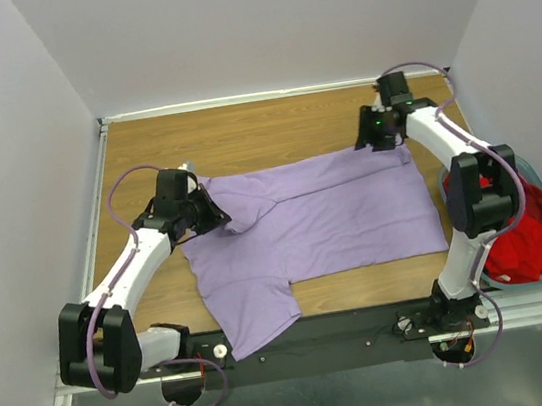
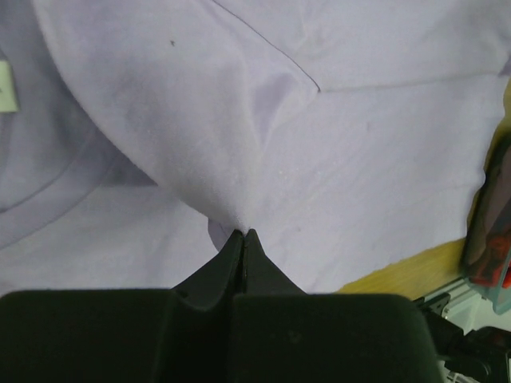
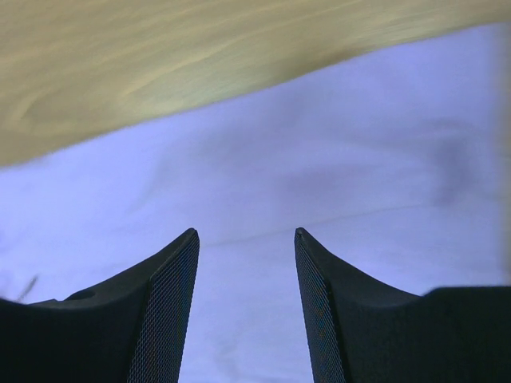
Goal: Fold and stack the t-shirts
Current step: Fold the tshirt
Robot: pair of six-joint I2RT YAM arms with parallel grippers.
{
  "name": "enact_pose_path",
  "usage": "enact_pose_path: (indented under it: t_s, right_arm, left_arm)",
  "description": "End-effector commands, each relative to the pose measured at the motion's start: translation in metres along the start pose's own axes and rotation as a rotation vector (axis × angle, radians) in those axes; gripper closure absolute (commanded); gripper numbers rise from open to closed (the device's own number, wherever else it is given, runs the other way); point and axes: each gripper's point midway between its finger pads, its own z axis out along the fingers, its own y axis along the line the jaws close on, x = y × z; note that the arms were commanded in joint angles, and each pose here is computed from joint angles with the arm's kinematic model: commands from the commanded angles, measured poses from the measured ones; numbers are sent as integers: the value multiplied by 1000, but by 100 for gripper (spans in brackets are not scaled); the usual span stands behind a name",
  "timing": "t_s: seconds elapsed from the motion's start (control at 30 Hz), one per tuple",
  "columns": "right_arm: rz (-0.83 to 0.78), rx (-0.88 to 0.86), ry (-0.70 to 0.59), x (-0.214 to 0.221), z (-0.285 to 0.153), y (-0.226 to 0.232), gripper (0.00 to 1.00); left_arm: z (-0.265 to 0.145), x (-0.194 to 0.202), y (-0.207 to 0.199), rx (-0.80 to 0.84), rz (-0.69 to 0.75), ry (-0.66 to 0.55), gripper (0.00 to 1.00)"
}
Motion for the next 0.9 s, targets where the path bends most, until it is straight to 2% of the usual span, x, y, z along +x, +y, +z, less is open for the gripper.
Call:
enact_pose_path:
  t_s: [0.0,0.3,0.57,0.73,0.87]
  right_arm:
    - [-109,-252,92,44,-3,77,42]
    - [-238,-433,147,86,-5,143,42]
    - [-321,-488,171,105,-7,167,42]
    - [-433,-559,170,121,-14,190,42]
    - [-502,-592,166,134,-14,206,42]
  left_arm:
    - [3,10,-16,51,-18,14,100]
    - [12,27,-29,80,-12,49,100]
    - [18,27,-33,74,-16,33,100]
    - [30,12,-27,36,13,9,100]
    - [39,-27,-37,42,57,-57,100]
